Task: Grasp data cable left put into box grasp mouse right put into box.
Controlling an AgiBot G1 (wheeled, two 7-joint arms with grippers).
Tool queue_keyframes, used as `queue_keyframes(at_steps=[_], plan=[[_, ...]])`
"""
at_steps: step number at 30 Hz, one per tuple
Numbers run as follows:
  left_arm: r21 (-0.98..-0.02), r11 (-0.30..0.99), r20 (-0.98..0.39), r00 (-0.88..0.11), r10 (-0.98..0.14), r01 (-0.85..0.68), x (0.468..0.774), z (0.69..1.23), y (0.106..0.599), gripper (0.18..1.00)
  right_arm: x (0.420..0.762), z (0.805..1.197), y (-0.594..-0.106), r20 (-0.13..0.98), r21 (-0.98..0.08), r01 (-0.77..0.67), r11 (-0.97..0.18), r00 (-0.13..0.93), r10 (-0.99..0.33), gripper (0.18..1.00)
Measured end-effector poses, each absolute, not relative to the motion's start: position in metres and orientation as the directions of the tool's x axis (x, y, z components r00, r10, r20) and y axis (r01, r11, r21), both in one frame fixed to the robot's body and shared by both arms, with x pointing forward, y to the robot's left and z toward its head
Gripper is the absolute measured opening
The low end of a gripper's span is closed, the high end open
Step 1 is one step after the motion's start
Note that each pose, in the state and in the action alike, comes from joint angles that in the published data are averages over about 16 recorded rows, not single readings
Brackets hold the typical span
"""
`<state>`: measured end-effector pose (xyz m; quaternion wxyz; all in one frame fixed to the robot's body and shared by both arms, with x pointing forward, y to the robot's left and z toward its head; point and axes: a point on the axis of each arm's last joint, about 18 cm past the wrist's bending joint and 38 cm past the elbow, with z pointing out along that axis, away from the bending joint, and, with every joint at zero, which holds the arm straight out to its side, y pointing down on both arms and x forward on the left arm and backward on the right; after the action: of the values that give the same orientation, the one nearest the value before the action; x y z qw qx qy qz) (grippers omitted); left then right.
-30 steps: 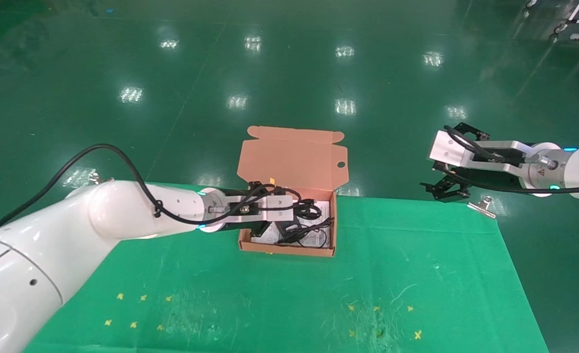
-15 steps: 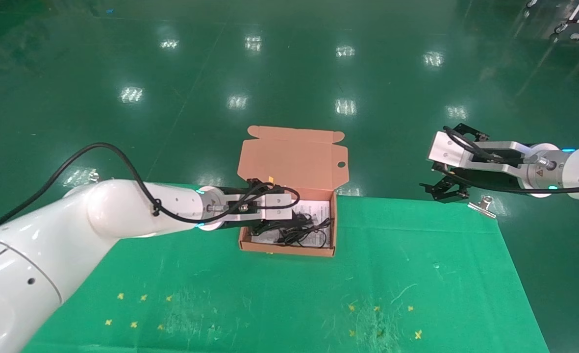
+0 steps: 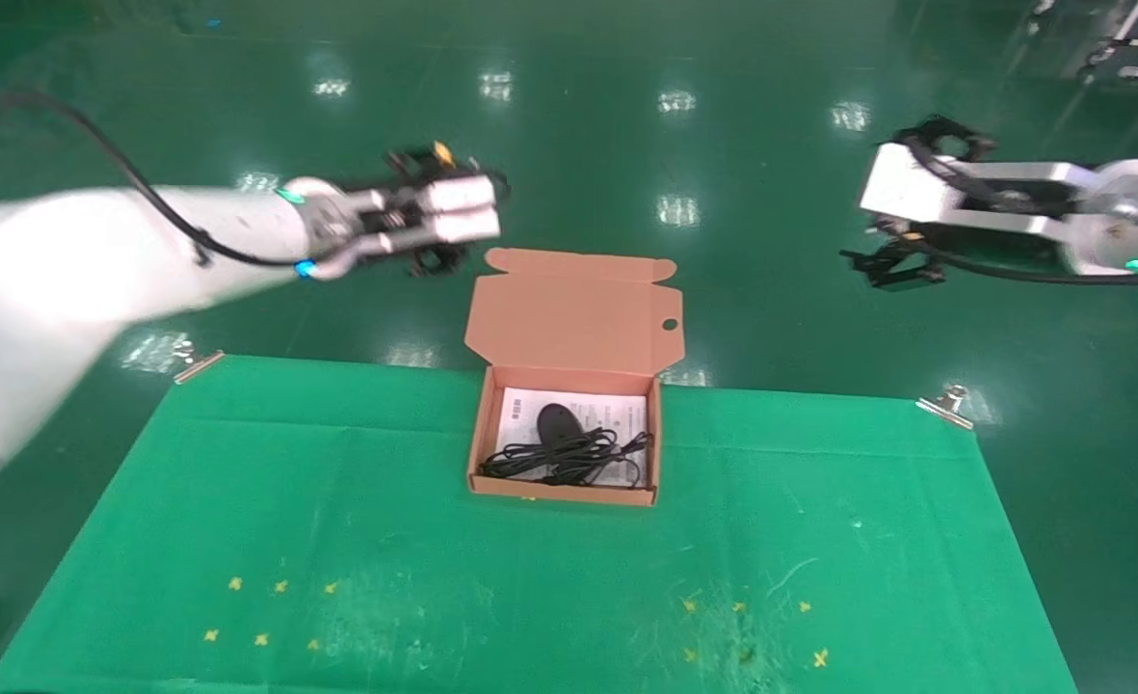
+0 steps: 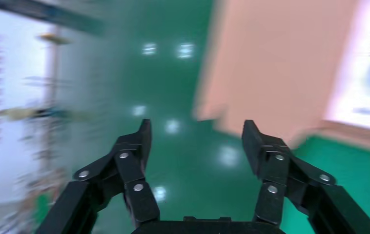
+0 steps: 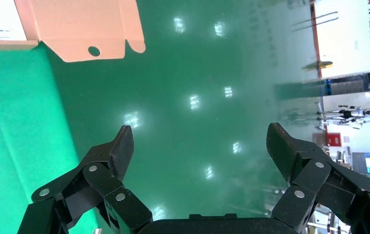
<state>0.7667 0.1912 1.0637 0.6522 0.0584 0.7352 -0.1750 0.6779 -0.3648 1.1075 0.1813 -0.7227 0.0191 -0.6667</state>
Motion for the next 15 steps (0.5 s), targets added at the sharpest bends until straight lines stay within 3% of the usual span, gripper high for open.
queue_keyframes(at_steps=[7,15], plan=[[-0.288,0.901,-0.953,-0.186,-0.238,0.324,0.76,1.062,0.205,0.805,0.672,1.095,-0.355,0.94,-0.333,0.254,-0.908,0.169,-0.298,1.0],[-0.478,0.804,-0.866,-0.343,-0.364,0.353,0.744,1.03,0.216,0.925,0.661,1.067,-0.342,0.876,-0.463,0.307,-0.832,0.303,-0.375,1.0]])
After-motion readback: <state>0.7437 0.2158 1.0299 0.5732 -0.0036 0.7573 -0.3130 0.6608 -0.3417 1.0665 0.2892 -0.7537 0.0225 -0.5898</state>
